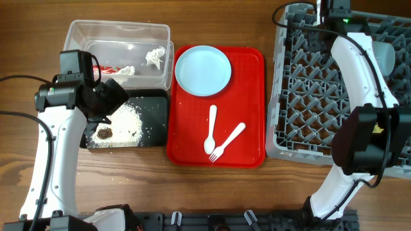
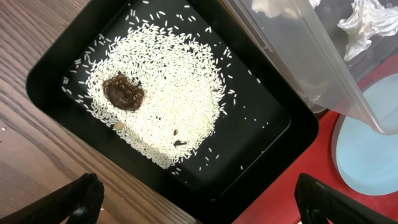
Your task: Sort waste into correct bins and load items into the dishwasher rack
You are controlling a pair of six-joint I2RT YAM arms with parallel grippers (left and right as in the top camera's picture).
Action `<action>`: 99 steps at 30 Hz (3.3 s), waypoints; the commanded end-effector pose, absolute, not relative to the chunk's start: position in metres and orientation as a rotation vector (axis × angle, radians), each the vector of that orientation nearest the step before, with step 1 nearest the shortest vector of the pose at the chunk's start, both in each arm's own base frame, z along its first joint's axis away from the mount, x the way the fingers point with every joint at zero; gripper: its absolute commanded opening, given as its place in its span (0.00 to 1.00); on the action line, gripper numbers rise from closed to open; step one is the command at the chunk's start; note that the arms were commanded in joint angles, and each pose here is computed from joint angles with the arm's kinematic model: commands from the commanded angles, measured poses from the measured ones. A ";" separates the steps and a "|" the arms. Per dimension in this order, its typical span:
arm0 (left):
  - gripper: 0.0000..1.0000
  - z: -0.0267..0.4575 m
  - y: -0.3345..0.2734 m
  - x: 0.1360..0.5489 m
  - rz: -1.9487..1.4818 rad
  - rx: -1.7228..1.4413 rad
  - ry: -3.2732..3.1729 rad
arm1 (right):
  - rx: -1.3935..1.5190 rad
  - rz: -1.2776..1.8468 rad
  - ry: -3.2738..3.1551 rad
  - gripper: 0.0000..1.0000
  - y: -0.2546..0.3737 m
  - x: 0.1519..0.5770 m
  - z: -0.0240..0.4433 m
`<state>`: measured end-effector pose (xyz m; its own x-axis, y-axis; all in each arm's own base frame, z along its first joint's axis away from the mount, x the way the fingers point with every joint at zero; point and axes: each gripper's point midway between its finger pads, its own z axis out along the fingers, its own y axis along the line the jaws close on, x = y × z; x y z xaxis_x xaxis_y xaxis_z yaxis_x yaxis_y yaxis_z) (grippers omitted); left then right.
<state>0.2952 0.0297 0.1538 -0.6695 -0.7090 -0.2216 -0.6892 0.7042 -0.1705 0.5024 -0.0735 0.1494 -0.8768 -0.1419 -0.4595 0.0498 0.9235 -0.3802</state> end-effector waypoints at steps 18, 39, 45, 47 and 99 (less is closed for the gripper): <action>1.00 0.154 0.031 0.295 -0.111 -1.122 2.637 | -0.420 -0.367 2.537 0.27 -0.009 0.512 0.152; 1.00 0.154 0.031 0.295 -0.110 -1.121 2.638 | -0.334 -0.443 2.596 0.28 -0.033 0.518 0.120; 1.00 0.154 0.031 0.295 -0.110 -1.122 2.638 | -0.258 -0.487 2.604 0.28 -0.050 0.517 0.120; 1.00 0.154 0.031 0.295 -0.110 -1.122 2.638 | -0.154 -0.570 2.596 0.28 -0.065 0.515 0.124; 1.00 0.154 0.031 0.295 -0.110 -1.122 2.638 | 0.251 -0.216 2.497 0.21 -0.116 0.510 0.159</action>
<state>0.2951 0.0297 0.1538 -0.6696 -0.7090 -0.2214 -0.6893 0.7042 -0.1702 0.4934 -0.1549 0.1747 -0.7526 0.2229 -0.6197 0.4385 0.8716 -0.2190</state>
